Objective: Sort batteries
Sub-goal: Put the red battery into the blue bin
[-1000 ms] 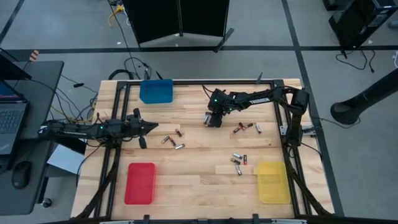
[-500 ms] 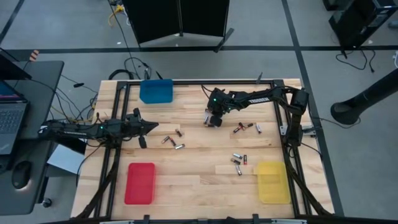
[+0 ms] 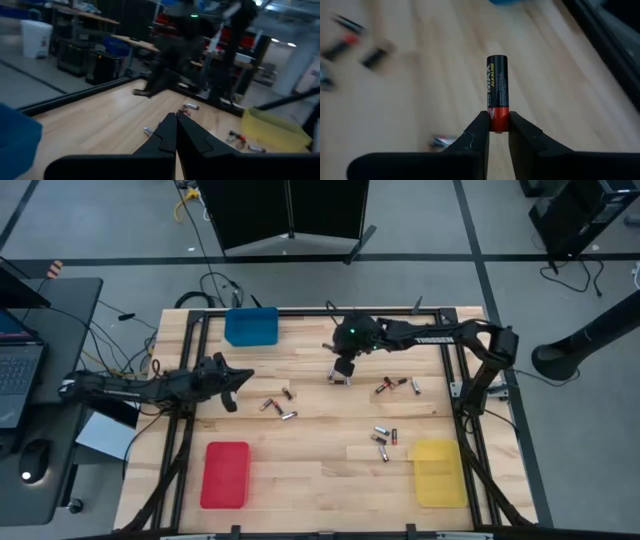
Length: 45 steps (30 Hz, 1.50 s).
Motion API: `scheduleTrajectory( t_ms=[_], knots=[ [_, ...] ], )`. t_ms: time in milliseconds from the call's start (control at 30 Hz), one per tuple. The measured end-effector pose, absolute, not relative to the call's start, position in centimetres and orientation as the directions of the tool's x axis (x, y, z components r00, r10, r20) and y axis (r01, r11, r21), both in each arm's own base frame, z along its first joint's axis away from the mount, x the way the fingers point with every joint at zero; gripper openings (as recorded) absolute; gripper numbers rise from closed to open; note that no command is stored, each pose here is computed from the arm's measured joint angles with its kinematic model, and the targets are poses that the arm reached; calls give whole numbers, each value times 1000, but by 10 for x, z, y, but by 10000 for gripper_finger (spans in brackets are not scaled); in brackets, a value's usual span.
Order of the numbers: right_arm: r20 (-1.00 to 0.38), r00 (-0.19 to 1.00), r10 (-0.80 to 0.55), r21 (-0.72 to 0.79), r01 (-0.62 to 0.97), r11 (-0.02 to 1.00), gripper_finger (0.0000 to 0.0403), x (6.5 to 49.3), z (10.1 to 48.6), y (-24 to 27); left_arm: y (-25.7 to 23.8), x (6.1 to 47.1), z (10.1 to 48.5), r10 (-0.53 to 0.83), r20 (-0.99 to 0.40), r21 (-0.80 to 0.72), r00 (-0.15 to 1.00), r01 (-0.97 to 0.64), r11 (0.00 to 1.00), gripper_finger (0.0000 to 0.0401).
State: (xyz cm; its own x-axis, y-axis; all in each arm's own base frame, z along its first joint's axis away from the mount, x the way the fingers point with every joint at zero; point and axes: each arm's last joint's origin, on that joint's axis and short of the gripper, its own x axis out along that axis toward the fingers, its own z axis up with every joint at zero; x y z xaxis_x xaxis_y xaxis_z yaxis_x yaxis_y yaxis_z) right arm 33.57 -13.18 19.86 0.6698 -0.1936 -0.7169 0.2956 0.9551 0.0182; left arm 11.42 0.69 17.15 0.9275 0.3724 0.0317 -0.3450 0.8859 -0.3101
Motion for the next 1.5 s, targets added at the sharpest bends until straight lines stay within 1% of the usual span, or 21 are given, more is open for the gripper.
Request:
scheduleTrajectory(
  t_ms=[133, 300, 433, 500, 600, 700, 800, 933, 1100, 1167, 1300, 1500],
  knots=[
    [-612, 778, -138, 63, 222, 973, 58, 344, 194, -117, 8, 121, 172, 391, 40, -354, 919, -353, 866, 12],
    [-424, 899, -112, 58, 151, 987, 58, 354, 199, -96, 10, 130, 177, 409, 106, -357, 906, -349, 866, 12],
    [-288, 954, -79, 40, 94, 995, 58, 361, 208, -80, 12, 137, 181, 405, 163, -351, 900, -331, 876, 12],
    [-224, 973, -52, 29, 60, 998, 58, 364, 214, -73, 13, 143, 181, 394, 151, -340, 907, -326, 882, 12],
    [-162, 987, -23, 0, 24, 1000, 58, 366, 220, -66, 13, 156, 191, 378, 144, -280, 915, -329, 902, 12],
    [-135, 991, -1, -10, 0, 1000, 58, 367, 223, -63, 14, 172, 201, 368, 130, -184, 920, -343, 921, 15],
    [-137, 991, -2, -11, 1, 1000, 58, 367, 223, -64, 13, 189, 215, 337, 143, -105, 931, -324, 940, 30],
    [-136, 991, -1, -22, -2, 1000, 58, 367, 223, -64, 12, 208, 225, 275, 136, -44, 952, -272, 961, 65],
    [-120, 993, 3, -33, -7, 999, 58, 367, 224, -63, 10, 225, 228, 200, 116, -25, 973, -198, 980, 114],
    [-117, 993, 5, -34, -9, 999, 58, 367, 225, -63, 10, 228, 226, 203, 106, -23, 973, -202, 979, 131],
    [-113, 994, -2, -39, -3, 999, 58, 367, 225, -63, 11, 229, 227, 258, 105, -27, 960, -257, 966, 158],
    [-92, 996, -6, -44, 2, 999, 58, 368, 227, -63, 12, 227, 230, 277, 130, -11, 952, -278, 961, 174]
  ],
)
